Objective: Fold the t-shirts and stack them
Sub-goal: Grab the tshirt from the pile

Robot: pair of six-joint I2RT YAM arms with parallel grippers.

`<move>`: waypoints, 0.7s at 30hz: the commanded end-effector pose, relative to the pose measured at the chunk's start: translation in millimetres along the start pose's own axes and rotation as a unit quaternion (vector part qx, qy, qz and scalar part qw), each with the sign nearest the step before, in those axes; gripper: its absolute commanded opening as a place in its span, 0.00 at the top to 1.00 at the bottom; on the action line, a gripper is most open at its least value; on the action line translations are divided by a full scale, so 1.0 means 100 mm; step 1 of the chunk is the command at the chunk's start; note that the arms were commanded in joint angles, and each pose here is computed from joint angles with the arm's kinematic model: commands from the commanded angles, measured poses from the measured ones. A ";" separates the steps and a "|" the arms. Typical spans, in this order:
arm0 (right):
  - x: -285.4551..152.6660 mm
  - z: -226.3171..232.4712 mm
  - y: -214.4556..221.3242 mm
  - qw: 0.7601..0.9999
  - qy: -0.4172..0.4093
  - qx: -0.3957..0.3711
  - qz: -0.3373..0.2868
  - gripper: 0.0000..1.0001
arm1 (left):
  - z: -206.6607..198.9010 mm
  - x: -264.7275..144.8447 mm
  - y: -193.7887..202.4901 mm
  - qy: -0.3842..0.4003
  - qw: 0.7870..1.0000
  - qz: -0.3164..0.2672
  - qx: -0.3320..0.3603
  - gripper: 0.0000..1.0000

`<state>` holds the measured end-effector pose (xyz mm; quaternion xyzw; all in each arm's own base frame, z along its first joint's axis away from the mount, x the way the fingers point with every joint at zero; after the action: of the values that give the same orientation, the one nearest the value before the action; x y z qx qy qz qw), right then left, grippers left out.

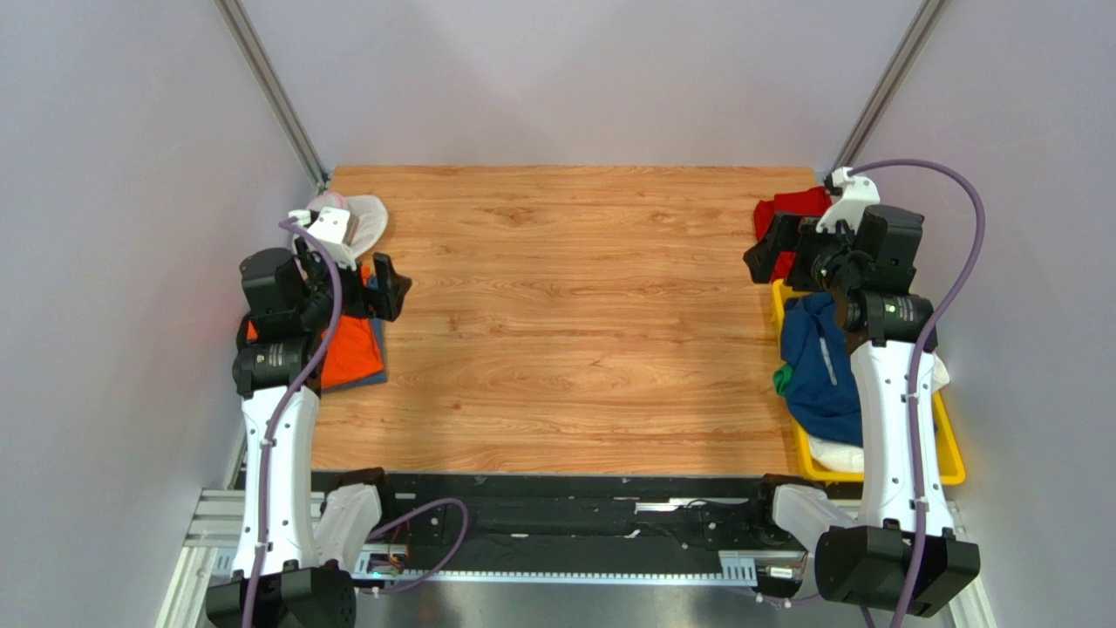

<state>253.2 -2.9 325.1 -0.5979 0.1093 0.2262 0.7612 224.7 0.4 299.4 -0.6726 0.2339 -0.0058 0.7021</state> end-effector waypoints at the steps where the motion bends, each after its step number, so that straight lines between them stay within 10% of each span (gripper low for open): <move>1: -0.04 0.03 -0.08 1.000 -0.002 -0.012 -0.021 0.00 | -0.02 -0.01 -0.09 0.011 1.000 -0.019 0.018 0.02; 11: -0.05 0.00 -0.13 1.000 0.020 -0.018 -0.013 0.00 | 0.01 0.00 -0.12 0.002 1.000 -0.005 0.015 0.02; 21: -0.15 -0.37 0.02 0.965 0.153 -0.126 0.174 0.07 | 0.05 0.06 0.05 0.007 0.999 0.041 0.017 0.06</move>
<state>267.9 -25.1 321.5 -0.6431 0.2224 0.2422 0.6916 229.2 3.0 290.2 -0.6632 0.2626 0.0210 0.7006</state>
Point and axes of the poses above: each gripper's point midway between its finger pads, its own x axis out along the fingers, its own z axis along the line the jaws close on, y = z × x, the point moved 8 cm from there along -x, back along the fingers, and after that the axes turned 3 degrees about x, right-handed, at the moved point
